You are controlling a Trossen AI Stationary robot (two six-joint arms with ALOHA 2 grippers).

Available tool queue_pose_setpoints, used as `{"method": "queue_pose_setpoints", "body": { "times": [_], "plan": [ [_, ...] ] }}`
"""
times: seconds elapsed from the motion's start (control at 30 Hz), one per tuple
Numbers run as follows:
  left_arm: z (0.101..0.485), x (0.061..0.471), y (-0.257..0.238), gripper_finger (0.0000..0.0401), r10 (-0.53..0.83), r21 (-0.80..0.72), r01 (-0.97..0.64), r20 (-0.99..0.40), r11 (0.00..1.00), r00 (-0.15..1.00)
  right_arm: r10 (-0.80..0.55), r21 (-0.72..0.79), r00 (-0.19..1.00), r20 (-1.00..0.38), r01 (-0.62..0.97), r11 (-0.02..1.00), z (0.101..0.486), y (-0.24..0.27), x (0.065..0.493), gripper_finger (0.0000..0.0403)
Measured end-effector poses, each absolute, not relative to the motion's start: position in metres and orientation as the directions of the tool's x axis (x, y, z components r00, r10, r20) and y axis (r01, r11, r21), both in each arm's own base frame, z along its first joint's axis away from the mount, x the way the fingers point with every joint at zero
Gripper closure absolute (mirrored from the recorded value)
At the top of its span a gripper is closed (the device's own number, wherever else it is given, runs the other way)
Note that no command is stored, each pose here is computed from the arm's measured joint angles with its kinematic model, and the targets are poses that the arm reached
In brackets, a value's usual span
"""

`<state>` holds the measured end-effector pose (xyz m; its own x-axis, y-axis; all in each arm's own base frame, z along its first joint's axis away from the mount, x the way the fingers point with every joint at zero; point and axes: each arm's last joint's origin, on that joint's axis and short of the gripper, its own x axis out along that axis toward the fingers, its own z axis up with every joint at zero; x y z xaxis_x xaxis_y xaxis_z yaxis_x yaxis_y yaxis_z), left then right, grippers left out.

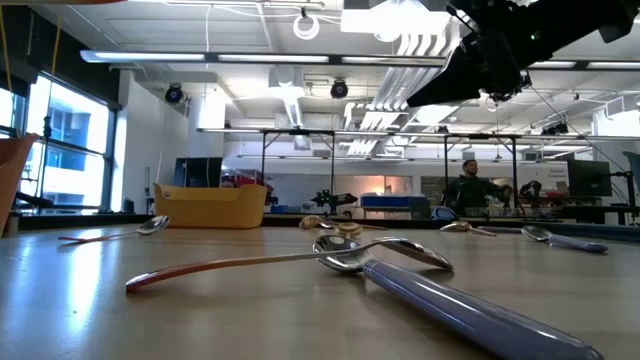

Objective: Sort silverware by color (type)
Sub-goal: Put the orange spoon into the orange bin

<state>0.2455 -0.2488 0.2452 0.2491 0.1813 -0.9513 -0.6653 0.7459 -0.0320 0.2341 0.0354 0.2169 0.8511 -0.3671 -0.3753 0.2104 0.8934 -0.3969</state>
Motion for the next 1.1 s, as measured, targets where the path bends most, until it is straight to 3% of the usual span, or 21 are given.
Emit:
{"method": "queue_pose_setpoints", "body": {
  "times": [0.2, 0.5, 0.8, 1.1],
  "plan": [
    [0.245, 0.244, -0.256, 0.0396, 0.132, -0.096, -0.704, -0.956, 0.704, 0.262, -0.383, -0.384, 0.846, -0.370, 0.236, 0.893, 0.217, 0.036, 0.234, 0.0403],
    [0.238, 0.209, -0.266, 0.0396, 0.163, 0.028, -0.764, -0.981, 0.645, 0.101, -0.383, -0.380, 0.843, -0.377, 0.236, 0.894, 0.216, 0.036, 0.233, 0.0403],
    [0.194, 0.204, -0.254, 0.0397, 0.154, 0.103, -0.734, -0.988, 0.672, 0.003, -0.384, -0.367, 0.838, -0.388, 0.242, 0.898, 0.215, 0.036, 0.233, 0.0403],
    [0.169, 0.208, -0.248, 0.0397, 0.053, 0.054, -0.717, -0.998, 0.695, -0.024, -0.385, -0.351, 0.833, -0.397, 0.250, 0.902, 0.214, 0.035, 0.232, 0.0403]
  ]
}}
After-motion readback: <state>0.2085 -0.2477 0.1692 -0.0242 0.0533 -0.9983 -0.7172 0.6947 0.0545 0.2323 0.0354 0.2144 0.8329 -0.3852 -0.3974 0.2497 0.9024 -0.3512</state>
